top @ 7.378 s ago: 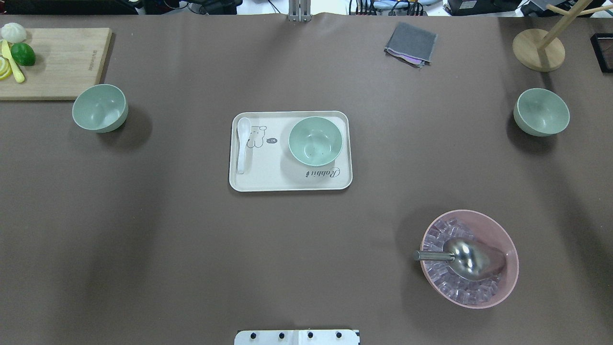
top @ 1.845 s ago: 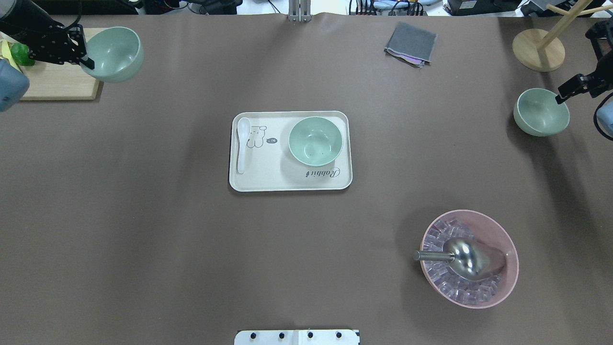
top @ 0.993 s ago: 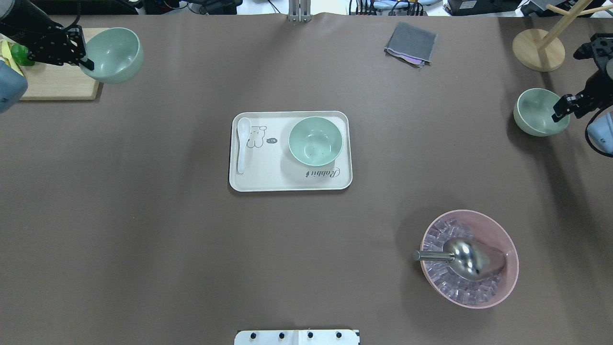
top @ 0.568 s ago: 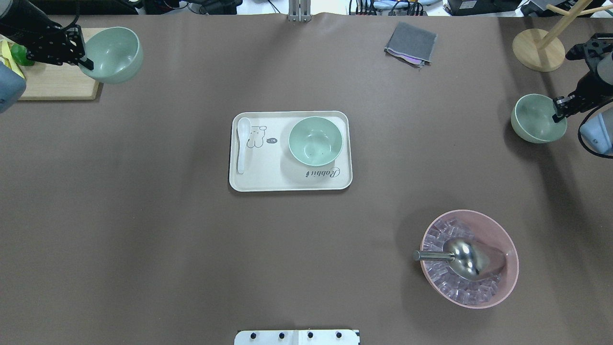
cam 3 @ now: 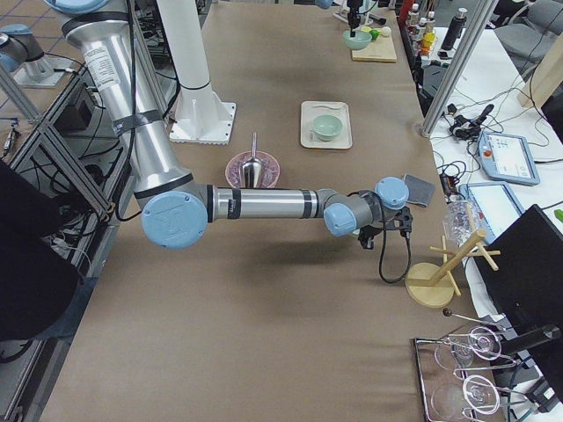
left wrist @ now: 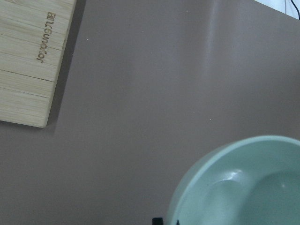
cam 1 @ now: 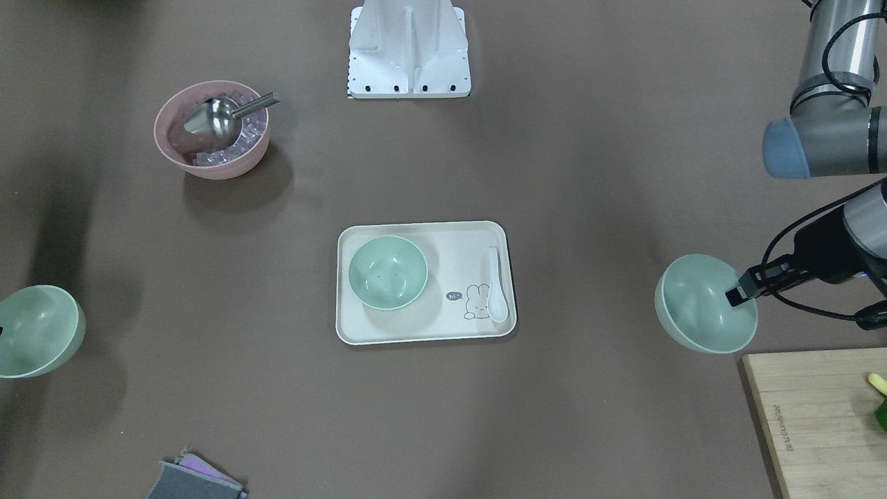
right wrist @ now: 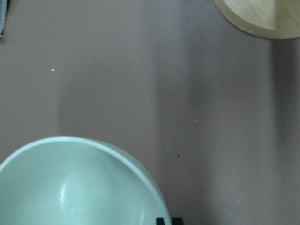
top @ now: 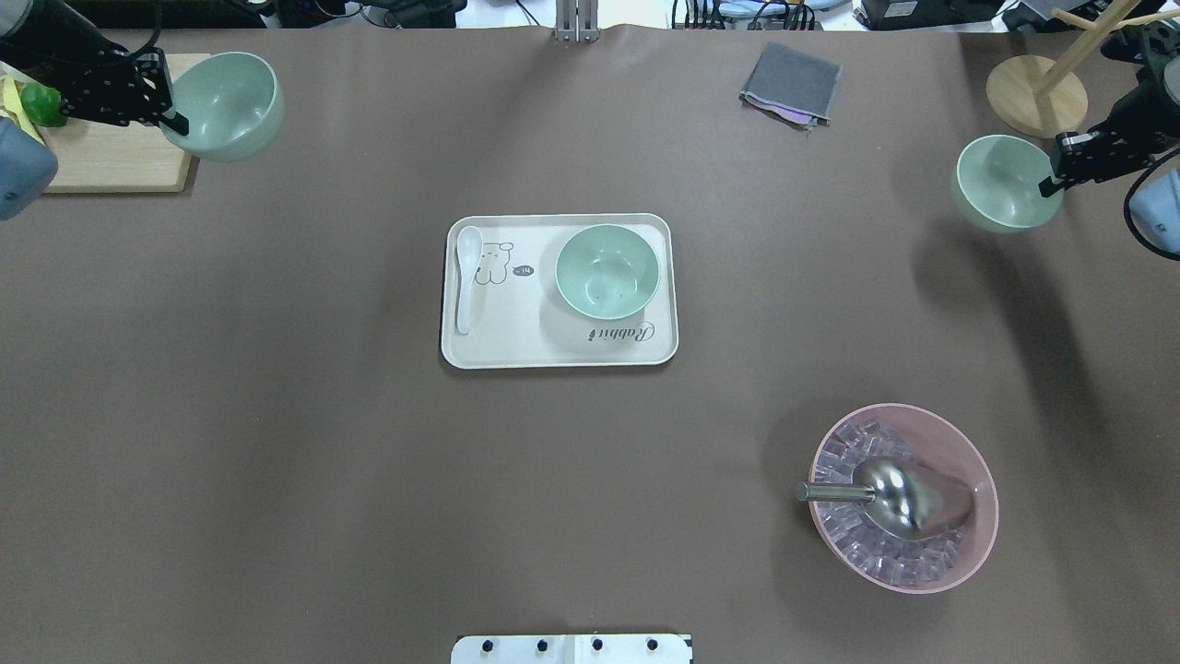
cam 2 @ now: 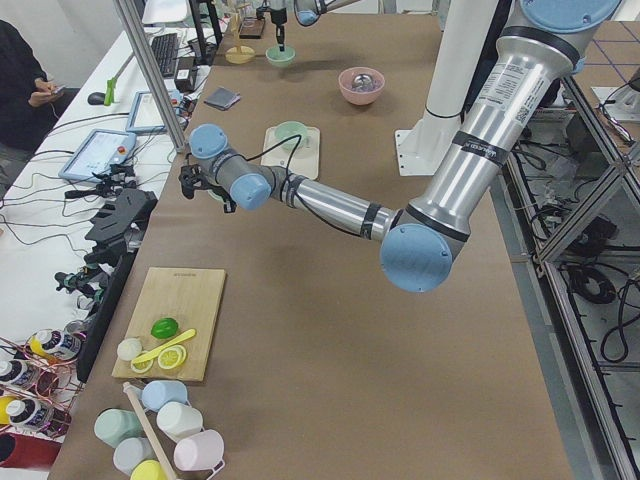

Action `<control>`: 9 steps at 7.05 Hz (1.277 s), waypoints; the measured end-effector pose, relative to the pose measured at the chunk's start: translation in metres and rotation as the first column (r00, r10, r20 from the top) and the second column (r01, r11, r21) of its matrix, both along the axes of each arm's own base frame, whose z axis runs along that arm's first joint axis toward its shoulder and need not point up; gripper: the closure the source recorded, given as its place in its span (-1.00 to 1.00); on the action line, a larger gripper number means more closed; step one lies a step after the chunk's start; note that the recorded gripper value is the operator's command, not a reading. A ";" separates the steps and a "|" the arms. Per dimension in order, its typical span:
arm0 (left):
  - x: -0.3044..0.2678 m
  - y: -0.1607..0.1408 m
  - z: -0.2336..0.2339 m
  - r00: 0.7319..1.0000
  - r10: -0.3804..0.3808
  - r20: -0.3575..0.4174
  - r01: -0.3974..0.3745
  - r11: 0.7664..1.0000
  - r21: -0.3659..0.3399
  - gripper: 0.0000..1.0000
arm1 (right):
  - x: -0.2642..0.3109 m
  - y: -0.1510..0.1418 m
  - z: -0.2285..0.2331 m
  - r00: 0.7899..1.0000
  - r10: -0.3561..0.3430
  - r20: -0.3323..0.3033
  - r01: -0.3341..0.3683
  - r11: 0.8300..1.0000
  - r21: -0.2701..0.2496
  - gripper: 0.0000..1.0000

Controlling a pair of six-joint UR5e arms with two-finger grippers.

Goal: Stack green bowls together

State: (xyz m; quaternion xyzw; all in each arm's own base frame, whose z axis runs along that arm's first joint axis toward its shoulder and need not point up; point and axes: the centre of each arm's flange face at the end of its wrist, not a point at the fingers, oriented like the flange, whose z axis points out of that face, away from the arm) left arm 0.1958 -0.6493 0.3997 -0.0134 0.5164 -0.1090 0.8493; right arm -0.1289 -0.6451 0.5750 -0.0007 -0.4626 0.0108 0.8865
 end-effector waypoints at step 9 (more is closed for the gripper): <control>0.267 0.093 -0.196 0.998 0.031 -0.063 -0.032 0.999 -0.009 1.00 | -0.016 0.009 -0.088 0.995 0.069 0.065 -0.069 0.998 -0.007 1.00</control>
